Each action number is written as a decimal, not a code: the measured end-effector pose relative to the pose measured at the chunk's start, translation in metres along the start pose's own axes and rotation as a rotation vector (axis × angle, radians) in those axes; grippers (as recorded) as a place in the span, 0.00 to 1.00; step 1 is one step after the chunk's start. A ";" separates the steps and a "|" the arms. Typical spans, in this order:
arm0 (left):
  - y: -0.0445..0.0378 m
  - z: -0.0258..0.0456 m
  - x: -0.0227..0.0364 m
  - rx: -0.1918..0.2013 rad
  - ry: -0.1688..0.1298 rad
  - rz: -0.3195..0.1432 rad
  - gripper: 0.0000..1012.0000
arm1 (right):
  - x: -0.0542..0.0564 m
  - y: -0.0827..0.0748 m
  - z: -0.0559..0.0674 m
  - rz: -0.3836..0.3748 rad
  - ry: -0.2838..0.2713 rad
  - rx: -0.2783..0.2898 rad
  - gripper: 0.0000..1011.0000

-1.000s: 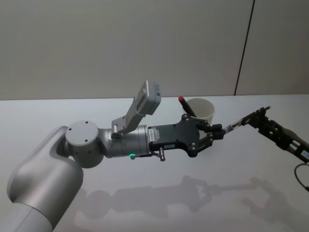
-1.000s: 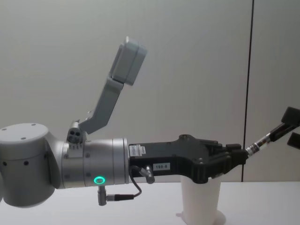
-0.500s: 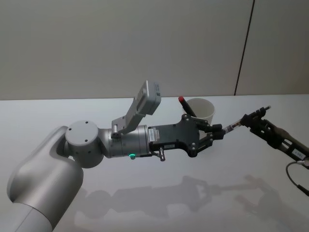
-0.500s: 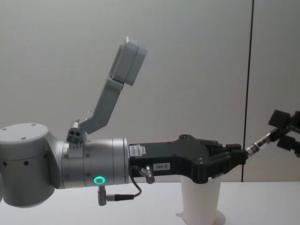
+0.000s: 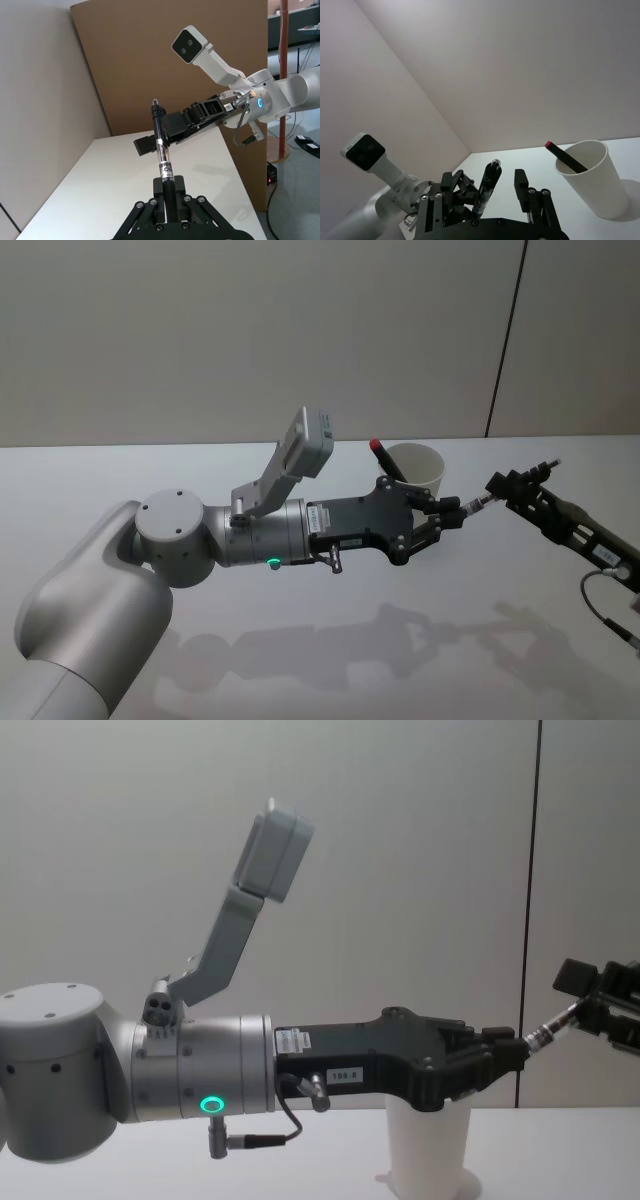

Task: Place the pen into the pen holder.

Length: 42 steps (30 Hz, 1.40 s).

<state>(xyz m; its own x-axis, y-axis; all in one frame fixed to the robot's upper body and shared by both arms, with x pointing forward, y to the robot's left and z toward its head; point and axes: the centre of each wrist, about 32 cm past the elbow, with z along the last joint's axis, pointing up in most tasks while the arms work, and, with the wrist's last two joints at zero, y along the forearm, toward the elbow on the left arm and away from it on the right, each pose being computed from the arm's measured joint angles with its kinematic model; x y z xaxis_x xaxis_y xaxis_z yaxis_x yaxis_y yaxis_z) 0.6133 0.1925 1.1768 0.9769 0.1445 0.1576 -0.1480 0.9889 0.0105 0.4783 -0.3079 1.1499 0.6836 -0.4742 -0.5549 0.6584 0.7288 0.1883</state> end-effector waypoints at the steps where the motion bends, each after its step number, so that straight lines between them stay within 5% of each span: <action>1: 0.0000 0.0000 0.0000 0.000 0.000 0.000 0.13 | 0.000 0.000 0.000 0.000 0.001 0.001 0.78; 21: 0.0000 0.0000 0.0000 0.000 0.000 0.000 0.13 | 0.000 0.004 0.002 0.016 0.027 0.039 0.13; 36: 0.0001 0.0001 0.0000 0.000 -0.001 0.000 0.13 | 0.001 0.004 0.004 0.025 0.028 0.051 0.13; 42: 0.0003 0.0000 0.0001 0.003 0.000 0.000 0.28 | 0.001 0.004 0.005 0.027 0.025 0.058 0.13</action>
<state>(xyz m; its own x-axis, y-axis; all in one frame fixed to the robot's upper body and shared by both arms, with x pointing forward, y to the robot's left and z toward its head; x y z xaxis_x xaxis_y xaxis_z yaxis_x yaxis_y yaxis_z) 0.6133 0.1927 1.1767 0.9769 0.1444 0.1578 -0.1483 0.9889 0.0130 0.4831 -0.3080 1.1546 0.6937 -0.4419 -0.5688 0.6574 0.7111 0.2494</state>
